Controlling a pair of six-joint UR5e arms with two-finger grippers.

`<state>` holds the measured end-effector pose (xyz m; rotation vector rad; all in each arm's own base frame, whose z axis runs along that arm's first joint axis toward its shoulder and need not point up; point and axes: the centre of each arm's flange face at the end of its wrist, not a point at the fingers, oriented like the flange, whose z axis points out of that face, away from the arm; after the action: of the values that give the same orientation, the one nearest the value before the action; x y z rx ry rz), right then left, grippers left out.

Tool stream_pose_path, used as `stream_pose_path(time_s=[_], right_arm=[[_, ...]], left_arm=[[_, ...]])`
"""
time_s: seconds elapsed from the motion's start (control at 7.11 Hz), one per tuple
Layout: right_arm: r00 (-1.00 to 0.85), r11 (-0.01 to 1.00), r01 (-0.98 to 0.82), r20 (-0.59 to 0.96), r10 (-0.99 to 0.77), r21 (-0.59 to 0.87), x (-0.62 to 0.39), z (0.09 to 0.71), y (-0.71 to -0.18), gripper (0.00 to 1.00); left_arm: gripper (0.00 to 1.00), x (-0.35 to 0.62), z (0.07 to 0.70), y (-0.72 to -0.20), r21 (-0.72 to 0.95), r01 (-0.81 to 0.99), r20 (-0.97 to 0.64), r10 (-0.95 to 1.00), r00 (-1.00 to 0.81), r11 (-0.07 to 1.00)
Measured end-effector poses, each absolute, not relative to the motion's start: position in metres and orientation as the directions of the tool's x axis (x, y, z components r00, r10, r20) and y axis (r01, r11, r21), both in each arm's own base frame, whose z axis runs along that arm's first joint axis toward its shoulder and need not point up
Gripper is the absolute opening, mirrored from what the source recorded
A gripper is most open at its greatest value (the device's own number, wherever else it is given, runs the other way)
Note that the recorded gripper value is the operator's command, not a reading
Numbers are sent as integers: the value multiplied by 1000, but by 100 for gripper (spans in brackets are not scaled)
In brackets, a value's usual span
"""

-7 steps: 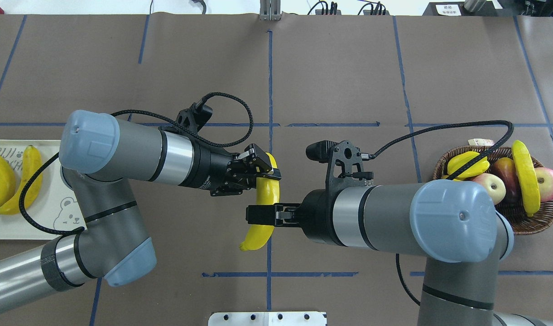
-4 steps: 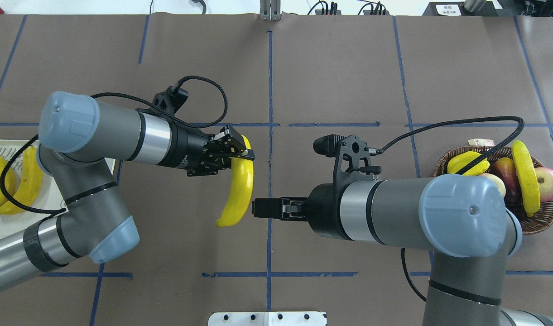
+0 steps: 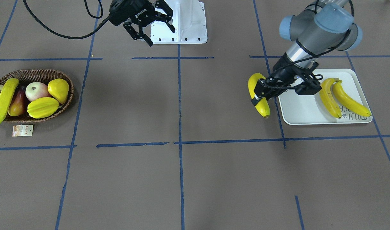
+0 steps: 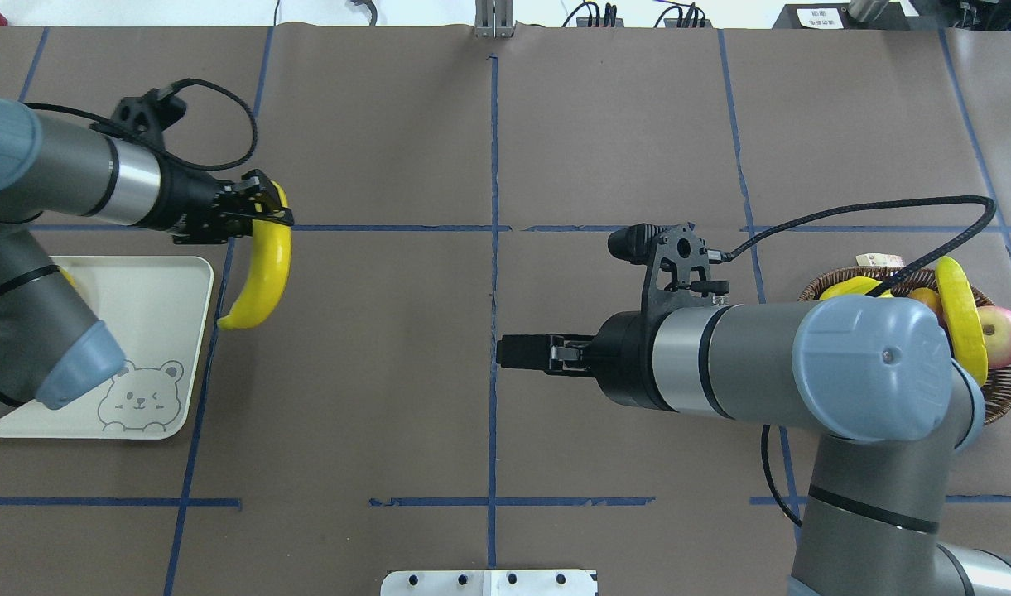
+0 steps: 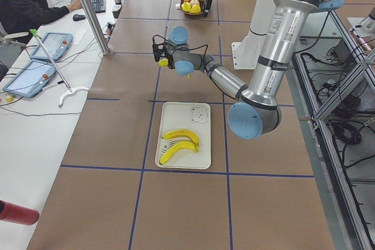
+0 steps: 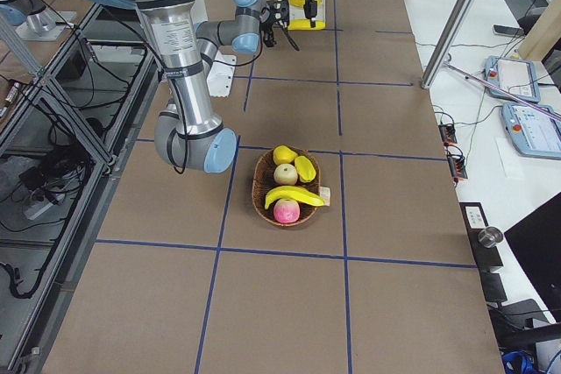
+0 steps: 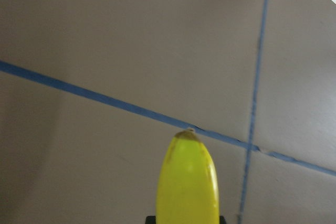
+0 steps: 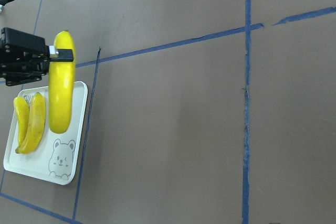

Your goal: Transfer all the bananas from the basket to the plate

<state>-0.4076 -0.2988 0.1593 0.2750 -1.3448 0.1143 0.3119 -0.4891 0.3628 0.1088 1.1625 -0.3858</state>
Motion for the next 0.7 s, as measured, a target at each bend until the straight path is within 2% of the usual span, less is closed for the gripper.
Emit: stream_pose_path(time_s=[0.28,0.56,0.7], right_arm=[[254,958,-256,965,-60,127,-402,175,-305,100],[294,955,-273,955,-35,119,-384,199,-312,100],[301,953,-279,953,-29,117,-376,204,-315,100]], left_arm=[[0,267,465,-472,-80,373,-831,-269,488,924],[0,247,518,-453,-100,381,-775,-312,549,919],[33,243,528,-448,-107,384,-763,-323,559,917]])
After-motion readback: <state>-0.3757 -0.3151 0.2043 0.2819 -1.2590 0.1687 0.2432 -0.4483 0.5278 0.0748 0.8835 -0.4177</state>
